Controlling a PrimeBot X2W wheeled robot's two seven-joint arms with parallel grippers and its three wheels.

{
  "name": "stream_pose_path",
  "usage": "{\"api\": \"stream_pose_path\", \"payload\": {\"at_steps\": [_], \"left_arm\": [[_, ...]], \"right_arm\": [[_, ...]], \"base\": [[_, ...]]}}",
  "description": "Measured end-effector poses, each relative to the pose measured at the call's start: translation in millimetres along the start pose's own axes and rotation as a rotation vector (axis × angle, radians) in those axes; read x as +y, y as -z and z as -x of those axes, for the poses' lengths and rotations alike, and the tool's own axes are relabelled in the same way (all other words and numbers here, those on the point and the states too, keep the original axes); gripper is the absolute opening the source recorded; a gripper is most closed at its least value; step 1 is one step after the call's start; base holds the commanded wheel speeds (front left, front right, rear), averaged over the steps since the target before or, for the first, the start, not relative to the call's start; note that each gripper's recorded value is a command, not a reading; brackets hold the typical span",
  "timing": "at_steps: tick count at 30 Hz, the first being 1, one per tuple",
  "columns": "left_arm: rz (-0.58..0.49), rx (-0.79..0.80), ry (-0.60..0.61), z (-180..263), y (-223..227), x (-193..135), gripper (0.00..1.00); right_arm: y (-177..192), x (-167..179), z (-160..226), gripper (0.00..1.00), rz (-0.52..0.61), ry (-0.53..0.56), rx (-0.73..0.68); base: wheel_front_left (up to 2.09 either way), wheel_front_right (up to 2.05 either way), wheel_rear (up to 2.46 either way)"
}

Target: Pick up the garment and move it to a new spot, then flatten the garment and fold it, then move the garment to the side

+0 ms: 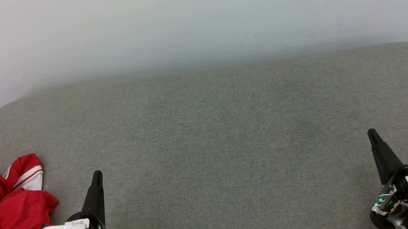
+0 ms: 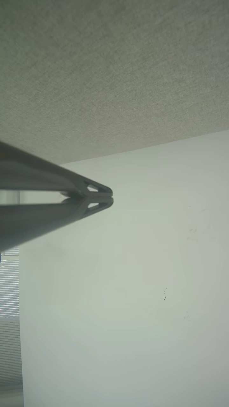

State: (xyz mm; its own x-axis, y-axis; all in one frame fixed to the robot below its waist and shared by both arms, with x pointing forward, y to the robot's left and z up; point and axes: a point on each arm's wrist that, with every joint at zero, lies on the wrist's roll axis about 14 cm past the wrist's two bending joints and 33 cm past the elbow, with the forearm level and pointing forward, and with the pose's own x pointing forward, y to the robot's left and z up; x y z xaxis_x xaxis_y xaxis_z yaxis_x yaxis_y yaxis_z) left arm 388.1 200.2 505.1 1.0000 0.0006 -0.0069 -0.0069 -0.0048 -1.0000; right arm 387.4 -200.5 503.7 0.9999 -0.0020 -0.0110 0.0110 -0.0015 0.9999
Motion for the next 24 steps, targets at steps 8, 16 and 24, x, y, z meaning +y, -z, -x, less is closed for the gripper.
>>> {"api": "stream_pose_path", "payload": {"at_steps": [8,16,24], "left_arm": [[0.0,0.0,0.0,0.0,0.0,0.0,0.0],[0.001,0.001,-0.01,1.1,0.3,3.4,1.0],[-0.009,0.008,-0.047,7.7,8.2,16.1,1.0]], "right_arm": [[0.0,0.0,0.0,0.0,0.0,0.0,0.0],[0.0,-3.7,1.4,1.0,-0.001,0.011,0.0],[2.7,-16.3,8.9,1.0,0.006,0.047,-0.007]], "base": [[0.0,0.0,0.0],[0.0,0.0,0.0],[0.0,0.0,0.0]]}}
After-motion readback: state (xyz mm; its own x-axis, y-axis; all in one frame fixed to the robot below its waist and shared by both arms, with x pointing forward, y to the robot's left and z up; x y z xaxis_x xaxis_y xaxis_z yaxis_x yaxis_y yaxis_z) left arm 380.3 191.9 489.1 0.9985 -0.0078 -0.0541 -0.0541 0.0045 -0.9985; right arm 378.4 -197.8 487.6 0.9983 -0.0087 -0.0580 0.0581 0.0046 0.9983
